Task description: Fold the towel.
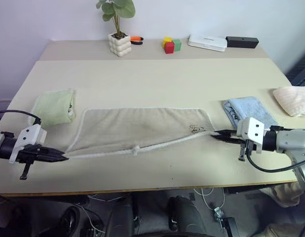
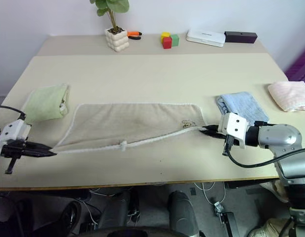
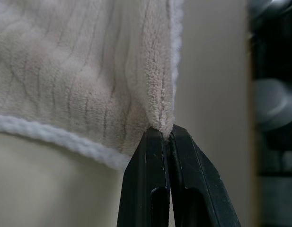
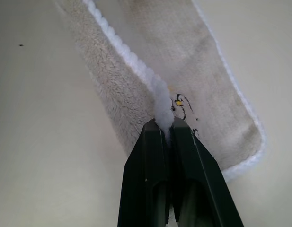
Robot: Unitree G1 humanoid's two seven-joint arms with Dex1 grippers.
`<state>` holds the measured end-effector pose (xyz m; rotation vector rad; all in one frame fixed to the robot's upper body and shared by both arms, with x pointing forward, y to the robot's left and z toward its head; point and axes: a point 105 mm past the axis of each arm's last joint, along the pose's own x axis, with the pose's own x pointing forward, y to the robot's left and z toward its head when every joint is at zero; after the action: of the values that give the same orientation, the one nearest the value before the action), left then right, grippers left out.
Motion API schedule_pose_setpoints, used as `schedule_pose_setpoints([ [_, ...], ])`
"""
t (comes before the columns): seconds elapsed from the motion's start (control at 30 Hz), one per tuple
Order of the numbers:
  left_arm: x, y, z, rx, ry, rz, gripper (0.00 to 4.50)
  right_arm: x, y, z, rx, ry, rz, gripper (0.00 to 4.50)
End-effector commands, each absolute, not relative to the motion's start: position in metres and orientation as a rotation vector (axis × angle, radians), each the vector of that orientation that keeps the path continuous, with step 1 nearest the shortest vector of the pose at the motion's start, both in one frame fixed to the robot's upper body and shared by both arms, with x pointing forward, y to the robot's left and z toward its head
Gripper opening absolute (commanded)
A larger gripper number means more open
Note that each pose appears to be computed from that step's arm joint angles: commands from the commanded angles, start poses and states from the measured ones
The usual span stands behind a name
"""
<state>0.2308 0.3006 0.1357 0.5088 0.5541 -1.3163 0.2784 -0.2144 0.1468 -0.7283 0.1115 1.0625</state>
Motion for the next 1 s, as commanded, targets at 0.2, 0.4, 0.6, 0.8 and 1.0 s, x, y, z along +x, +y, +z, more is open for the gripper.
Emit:
schedule_pose_setpoints([
  [0.2,0.249,0.293,0.146,0.526,0.393,-1.264,0.0,0.276,-0.215,0.164,-0.726,0.026,1.045,0.01],
  [0.4,0.29,0.294,0.154,0.572,0.261,-1.138,0.0,0.293,-0.22,0.175,-0.66,-0.003,0.984,0.01],
  [0.6,0.32,0.295,0.147,0.589,0.286,-1.035,0.0,0.317,-0.225,0.18,-0.574,0.005,0.89,0.01],
  [0.8,0.337,0.298,0.139,0.574,0.302,-0.948,0.0,0.342,-0.225,0.177,-0.587,-0.004,0.783,0.01],
  [1.0,0.351,0.289,0.131,0.565,0.293,-0.912,0.0,0.364,-0.218,0.169,-0.617,-0.01,0.733,0.01],
])
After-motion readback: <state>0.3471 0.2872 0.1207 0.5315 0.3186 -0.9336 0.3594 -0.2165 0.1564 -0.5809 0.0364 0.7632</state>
